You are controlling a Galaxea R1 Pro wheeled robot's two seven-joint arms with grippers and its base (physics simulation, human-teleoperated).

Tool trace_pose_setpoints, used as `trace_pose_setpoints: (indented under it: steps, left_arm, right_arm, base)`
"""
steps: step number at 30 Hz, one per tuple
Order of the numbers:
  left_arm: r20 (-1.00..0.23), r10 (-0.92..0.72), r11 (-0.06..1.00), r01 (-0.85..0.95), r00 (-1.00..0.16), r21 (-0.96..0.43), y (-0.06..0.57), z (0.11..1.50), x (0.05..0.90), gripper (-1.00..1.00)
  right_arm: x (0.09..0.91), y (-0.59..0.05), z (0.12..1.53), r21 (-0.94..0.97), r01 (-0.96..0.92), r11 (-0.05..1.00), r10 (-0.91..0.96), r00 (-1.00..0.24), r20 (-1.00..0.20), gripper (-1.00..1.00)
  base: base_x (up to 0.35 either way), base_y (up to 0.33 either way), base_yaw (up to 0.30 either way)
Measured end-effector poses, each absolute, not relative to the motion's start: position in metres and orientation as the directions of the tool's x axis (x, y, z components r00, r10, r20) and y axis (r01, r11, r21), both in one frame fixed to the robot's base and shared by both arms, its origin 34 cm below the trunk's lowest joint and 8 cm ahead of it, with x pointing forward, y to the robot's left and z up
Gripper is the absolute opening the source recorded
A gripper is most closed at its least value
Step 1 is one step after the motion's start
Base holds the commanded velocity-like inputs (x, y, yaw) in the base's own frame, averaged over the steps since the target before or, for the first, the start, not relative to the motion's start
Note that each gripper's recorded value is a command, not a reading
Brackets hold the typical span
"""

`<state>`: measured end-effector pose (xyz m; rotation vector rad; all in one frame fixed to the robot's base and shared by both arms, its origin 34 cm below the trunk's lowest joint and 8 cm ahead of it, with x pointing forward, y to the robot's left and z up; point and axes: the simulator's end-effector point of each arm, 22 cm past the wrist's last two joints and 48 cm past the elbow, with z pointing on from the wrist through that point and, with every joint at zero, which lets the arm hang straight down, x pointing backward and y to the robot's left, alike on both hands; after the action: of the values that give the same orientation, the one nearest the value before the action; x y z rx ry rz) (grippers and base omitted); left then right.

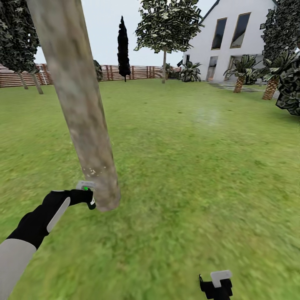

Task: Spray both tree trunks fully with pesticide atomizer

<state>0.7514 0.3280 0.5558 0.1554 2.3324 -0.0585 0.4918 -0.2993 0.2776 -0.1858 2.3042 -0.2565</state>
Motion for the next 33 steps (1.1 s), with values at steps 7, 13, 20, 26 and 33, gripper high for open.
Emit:
trace_pose_setpoints:
  steps: [7,13,20,26,33]
  left_arm:
    - [-0.720,0.095,0.992,0.130,-0.688,0.007,0.328,0.555,0.751,-1.00]
    - [-0.710,0.091,0.994,0.111,-0.698,0.019,0.340,0.550,0.748,-1.00]
    - [-0.657,0.014,0.992,-0.072,-0.754,0.104,0.420,0.523,0.730,-1.00]
    - [-0.643,0.008,0.992,-0.076,-0.766,0.103,0.400,0.510,0.729,-1.00]
    - [-0.627,0.011,0.988,-0.089,-0.779,0.129,0.408,0.504,0.724,-1.00]
  right_arm:
    - [0.492,-0.299,0.277,-0.242,-0.053,0.969,-0.214,-0.675,-0.706,1.00]
    - [0.492,-0.299,0.277,-0.242,-0.053,0.969,-0.214,-0.675,-0.707,1.00]
    - [0.492,-0.299,0.277,-0.242,-0.052,0.969,-0.212,-0.675,-0.707,1.00]
    - [0.491,-0.299,0.277,-0.242,-0.051,0.969,-0.212,-0.675,-0.706,1.00]
    - [0.492,-0.299,0.277,-0.242,-0.052,0.969,-0.212,-0.675,-0.707,1.00]
  base:
    - [0.000,-0.274,0.000]
    - [0.000,-0.274,0.000]
    - [0.000,-0.274,0.216]
    - [0.085,-0.272,0.160]
    - [0.251,-0.170,0.002]
